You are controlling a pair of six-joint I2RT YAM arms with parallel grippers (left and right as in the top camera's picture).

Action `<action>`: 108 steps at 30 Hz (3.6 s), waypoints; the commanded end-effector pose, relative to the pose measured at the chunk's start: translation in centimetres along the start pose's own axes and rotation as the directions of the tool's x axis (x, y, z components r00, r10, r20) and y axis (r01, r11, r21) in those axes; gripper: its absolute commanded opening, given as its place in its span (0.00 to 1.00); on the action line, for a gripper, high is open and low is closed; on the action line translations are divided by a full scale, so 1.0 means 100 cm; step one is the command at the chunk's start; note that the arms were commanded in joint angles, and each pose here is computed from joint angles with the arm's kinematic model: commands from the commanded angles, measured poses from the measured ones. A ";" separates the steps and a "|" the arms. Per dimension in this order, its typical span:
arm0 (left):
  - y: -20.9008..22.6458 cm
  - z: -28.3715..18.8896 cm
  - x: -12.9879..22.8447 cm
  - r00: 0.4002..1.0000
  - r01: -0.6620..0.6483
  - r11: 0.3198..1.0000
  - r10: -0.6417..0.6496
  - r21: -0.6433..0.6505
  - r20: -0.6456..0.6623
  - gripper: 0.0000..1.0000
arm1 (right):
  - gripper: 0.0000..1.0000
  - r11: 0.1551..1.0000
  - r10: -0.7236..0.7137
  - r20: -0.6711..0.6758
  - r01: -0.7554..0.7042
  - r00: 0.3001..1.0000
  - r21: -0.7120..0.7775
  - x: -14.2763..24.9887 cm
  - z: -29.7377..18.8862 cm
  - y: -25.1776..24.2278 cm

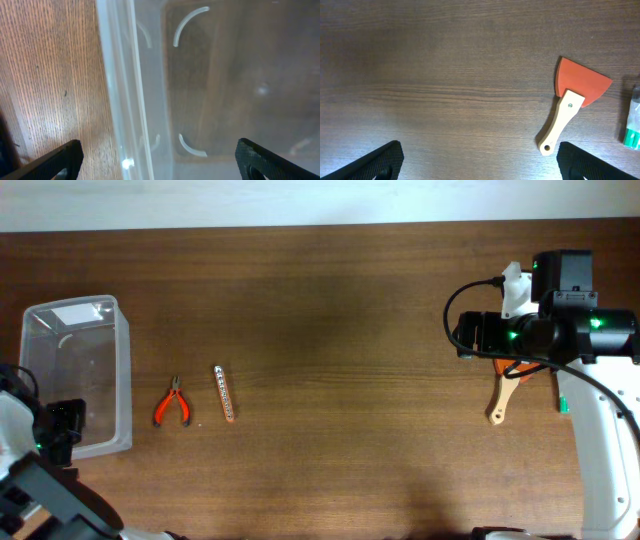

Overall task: Pack container
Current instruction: 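Reach the left gripper to the clear plastic container's near edge, then grip the container rim and drag it right to table center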

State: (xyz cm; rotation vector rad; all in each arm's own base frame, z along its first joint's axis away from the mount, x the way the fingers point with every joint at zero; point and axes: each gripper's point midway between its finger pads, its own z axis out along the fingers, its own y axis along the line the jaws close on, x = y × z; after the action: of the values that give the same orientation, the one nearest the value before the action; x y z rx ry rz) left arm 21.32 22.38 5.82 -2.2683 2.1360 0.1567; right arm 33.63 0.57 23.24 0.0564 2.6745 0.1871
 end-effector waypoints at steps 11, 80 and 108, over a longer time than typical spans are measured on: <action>-0.003 0.007 -0.015 0.998 0.020 1.000 -0.019 -0.021 0.052 0.52 | 0.99 1.000 -0.008 0.014 0.008 1.000 -0.010 -0.005 -0.003 0.001; -0.116 -0.136 0.305 0.094 -0.993 0.058 0.915 0.103 0.391 0.02 | 0.99 0.956 0.117 0.091 -0.137 0.989 0.258 -0.005 -0.029 -0.065; -0.111 0.003 0.330 -0.051 -0.992 -0.031 0.986 -0.122 0.162 0.04 | 0.99 0.952 0.160 0.084 -0.176 0.984 0.252 0.000 -0.030 -0.071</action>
State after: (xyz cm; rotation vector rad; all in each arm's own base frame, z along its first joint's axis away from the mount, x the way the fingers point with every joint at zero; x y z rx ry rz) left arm 35.50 -11.42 5.13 -0.0553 2.9572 0.1417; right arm 32.22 -6.71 23.62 0.3587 2.6572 -0.1054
